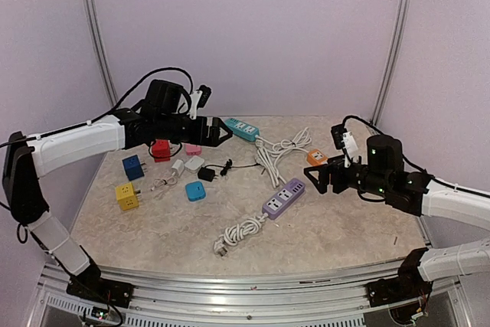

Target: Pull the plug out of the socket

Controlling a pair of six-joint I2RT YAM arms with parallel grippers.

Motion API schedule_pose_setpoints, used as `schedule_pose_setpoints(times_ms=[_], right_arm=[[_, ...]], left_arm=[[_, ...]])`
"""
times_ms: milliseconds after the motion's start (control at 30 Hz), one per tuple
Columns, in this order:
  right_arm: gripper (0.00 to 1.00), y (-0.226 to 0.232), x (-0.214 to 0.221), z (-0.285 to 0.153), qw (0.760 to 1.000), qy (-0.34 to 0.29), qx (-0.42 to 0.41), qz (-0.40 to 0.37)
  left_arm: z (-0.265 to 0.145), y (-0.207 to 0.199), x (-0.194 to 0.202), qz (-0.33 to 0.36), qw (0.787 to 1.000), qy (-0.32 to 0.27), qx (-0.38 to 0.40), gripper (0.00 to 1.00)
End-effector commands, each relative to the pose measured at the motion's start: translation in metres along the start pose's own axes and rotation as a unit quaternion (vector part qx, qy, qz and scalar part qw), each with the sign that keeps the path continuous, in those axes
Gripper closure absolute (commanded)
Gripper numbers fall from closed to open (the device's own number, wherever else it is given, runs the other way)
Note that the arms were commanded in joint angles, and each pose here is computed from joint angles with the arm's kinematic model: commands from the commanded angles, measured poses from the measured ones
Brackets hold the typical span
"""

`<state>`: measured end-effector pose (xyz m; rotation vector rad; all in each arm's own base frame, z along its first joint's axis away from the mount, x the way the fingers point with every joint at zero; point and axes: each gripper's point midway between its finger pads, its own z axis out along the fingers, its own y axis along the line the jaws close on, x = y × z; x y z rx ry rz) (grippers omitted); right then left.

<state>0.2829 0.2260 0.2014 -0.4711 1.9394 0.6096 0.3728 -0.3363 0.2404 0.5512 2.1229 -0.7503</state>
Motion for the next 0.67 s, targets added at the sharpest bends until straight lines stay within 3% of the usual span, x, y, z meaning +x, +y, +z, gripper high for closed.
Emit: schedule_pose_setpoints(times_ms=[0, 167, 267, 633], right_arm=[[0.0, 0.0, -0.011, 0.0, 1.0, -0.005, -0.002, -0.006], [0.0, 0.002, -0.001, 0.009, 1.0, 0.008, -0.012, 0.001], [0.0, 0.003, 0.01, 0.016, 1.0, 0.019, -0.021, 0.01], [0.0, 0.003, 0.041, 0.037, 0.998, 0.053, -0.035, 0.026]], left_arm=[[-0.047, 0.03, 0.006, -0.07, 0.997, -0.029, -0.011, 0.01], [-0.095, 0.082, 0.036, -0.139, 0.987, -0.043, -0.072, 0.01], [-0.116, 0.093, 0.054, -0.166, 0.98, -0.06, -0.086, 0.01], [-0.121, 0.106, 0.106, -0.211, 0.97, -0.051, -0.11, 0.01]])
